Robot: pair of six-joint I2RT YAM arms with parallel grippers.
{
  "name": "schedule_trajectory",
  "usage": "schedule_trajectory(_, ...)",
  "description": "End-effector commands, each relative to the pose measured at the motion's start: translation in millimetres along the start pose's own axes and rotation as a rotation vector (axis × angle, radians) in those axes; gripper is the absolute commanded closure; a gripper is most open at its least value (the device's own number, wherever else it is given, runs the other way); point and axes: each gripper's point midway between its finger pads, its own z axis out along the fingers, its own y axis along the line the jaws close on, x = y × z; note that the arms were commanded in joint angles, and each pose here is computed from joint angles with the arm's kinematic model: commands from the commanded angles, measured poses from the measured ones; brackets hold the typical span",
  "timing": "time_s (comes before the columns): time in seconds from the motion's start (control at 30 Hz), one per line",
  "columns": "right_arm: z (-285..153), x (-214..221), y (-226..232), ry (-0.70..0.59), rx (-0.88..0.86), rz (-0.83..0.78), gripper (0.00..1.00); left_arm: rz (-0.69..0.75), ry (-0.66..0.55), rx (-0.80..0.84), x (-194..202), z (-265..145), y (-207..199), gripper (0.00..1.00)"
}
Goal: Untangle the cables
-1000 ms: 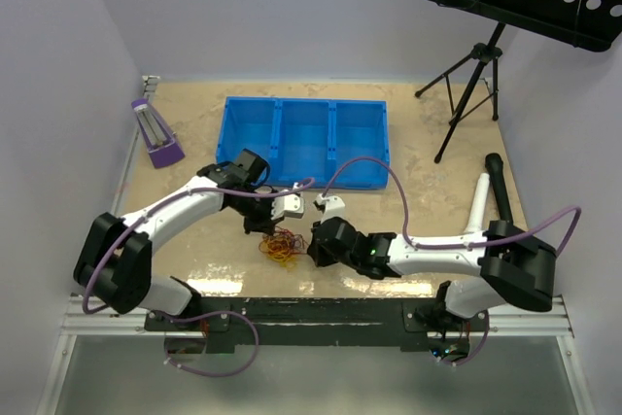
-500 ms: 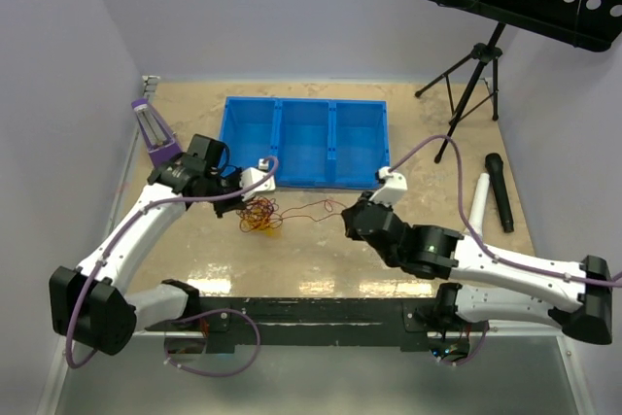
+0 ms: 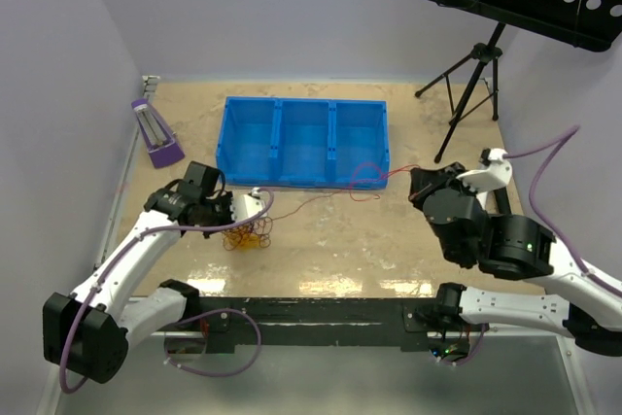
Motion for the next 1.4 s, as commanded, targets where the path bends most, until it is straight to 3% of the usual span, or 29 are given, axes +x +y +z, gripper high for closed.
schedule_trajectory(0.0, -7.2, -51.8, -24.6, -0.175, 0.097, 0.026, 1.00, 0.053, 0.075, -0.087, 22.3, 1.9, 8.0, 1.00)
schedule_trajectory(0.27, -20.1, -95.6, -18.6, -0.245, 0.085, 0.100, 1.00, 0.071, 0.111, -0.121, 39.0, 15.0, 6.7, 1.00)
schedule_trajectory(0.43, -39.5, -159.3, -18.8, -0.375, 0.113, 0.157, 1.00, 0.083, 0.148, -0.137, 53.4, 26.3, 4.9, 1.00)
schedule_trajectory(0.57, -49.3, -187.1, -18.8, -0.417, 0.148, 0.104, 1.00, 0.076, 0.138, -0.171, 55.9, 30.5, 5.7, 1.00)
schedule_trajectory(0.7, -44.1, -176.5, -6.9, -0.394, 0.084, 0.116, 1.00, 0.010, 0.045, -0.191, 29.8, 18.2, 14.0, 0.79)
schedule_trajectory(0.73, -38.9, -164.9, 0.4, -0.377, 0.064, 0.118, 1.00, -0.012, 0.010, -0.190, 19.5, 11.5, 16.3, 0.68)
schedule_trajectory(0.8, -26.7, -132.5, 6.9, -0.319, 0.056, 0.055, 1.00, -0.029, -0.071, -0.191, -6.6, -6.5, 23.6, 0.57)
schedule_trajectory(0.97, 8.9, -9.4, 45.4, -0.057, -0.070, -0.111, 1.00, -0.037, -0.204, -0.144, -50.5, -39.1, 27.8, 0.57)
schedule_trajectory(1.03, 17.6, 55.6, 59.7, 0.087, -0.186, -0.201, 0.81, -0.041, -0.209, -0.125, -54.7, -42.1, 27.4, 0.57)
schedule_trajectory(1.07, 18.4, 91.6, 63.7, 0.175, -0.254, -0.253, 0.62, -0.043, -0.206, -0.119, -54.4, -40.9, 26.8, 0.57)
schedule_trajectory(1.13, 14.2, 155.9, 63.3, 0.332, -0.389, -0.351, 0.38, -0.048, -0.199, -0.124, -50.9, -38.9, 25.6, 0.57)
schedule_trajectory(1.23, -2.4, 204.7, 67.8, 0.463, -0.594, -0.450, 0.21, -0.058, -0.209, -0.138, -47.9, -37.9, 22.0, 0.55)
schedule_trajectory(1.3, -14.8, 221.8, 73.2, 0.508, -0.722, -0.487, 0.18, -0.082, -0.200, -0.157, -44.2, -36.3, 23.1, 0.25)
schedule_trajectory(1.37, -21.1, 237.1, 76.0, 0.542, -0.800, -0.534, 0.15, -0.092, -0.190, -0.157, -42.5, -34.6, 24.3, 0.05)
